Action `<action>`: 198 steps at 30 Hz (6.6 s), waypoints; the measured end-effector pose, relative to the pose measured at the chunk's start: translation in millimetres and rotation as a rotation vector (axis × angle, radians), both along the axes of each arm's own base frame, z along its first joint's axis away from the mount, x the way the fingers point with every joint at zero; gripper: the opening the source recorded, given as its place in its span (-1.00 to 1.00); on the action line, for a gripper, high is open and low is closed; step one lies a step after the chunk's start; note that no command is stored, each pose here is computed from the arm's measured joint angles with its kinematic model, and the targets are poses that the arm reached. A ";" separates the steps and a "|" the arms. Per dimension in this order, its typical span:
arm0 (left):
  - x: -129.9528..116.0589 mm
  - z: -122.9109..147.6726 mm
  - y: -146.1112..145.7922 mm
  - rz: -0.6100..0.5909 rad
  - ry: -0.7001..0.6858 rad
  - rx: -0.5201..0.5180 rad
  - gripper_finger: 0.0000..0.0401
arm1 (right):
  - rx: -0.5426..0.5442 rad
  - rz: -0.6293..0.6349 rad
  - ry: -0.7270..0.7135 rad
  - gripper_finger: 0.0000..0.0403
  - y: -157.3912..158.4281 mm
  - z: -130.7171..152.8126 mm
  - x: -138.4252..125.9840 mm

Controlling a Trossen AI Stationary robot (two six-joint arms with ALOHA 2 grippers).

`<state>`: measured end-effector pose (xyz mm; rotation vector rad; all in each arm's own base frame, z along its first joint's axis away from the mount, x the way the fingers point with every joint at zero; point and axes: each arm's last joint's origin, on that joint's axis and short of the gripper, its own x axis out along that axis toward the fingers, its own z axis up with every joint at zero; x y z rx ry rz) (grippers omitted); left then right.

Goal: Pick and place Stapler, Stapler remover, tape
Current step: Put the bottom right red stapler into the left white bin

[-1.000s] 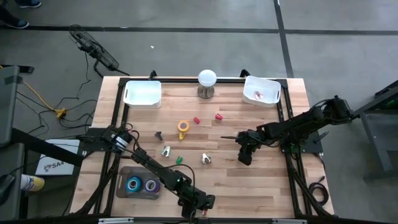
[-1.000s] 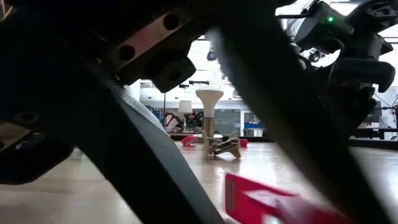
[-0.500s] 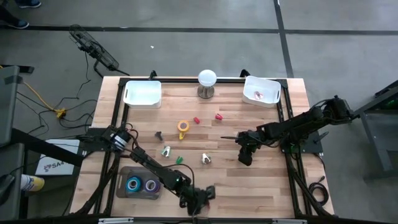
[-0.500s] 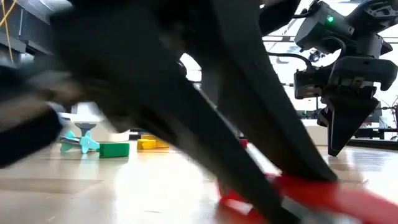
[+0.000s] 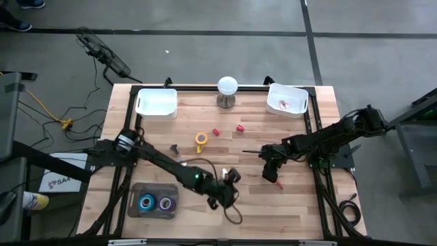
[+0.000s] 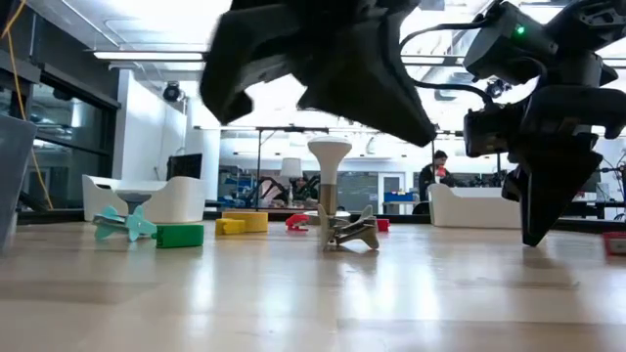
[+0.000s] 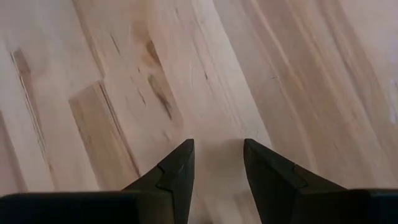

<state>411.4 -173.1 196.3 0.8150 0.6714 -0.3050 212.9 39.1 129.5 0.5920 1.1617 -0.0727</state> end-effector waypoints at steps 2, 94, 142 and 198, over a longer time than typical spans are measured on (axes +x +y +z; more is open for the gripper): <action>0.3 3.8 5.9 0.027 0.005 -0.012 -1.00 | 0.005 0.002 0.022 -0.36 -0.3 1.4 -3.6; -179.6 199.1 254.3 0.539 0.014 -0.194 -1.00 | 0.056 -1.280 0.585 0.15 45.4 19.5 -21.5; -182.3 196.3 253.4 0.502 0.063 -0.153 -1.00 | 0.159 -1.248 0.579 -0.74 34.1 2.1 -29.6; -163.3 223.6 260.1 0.717 -0.355 -0.490 -0.67 | -0.480 0.004 -0.742 -0.76 -147.4 262.9 72.9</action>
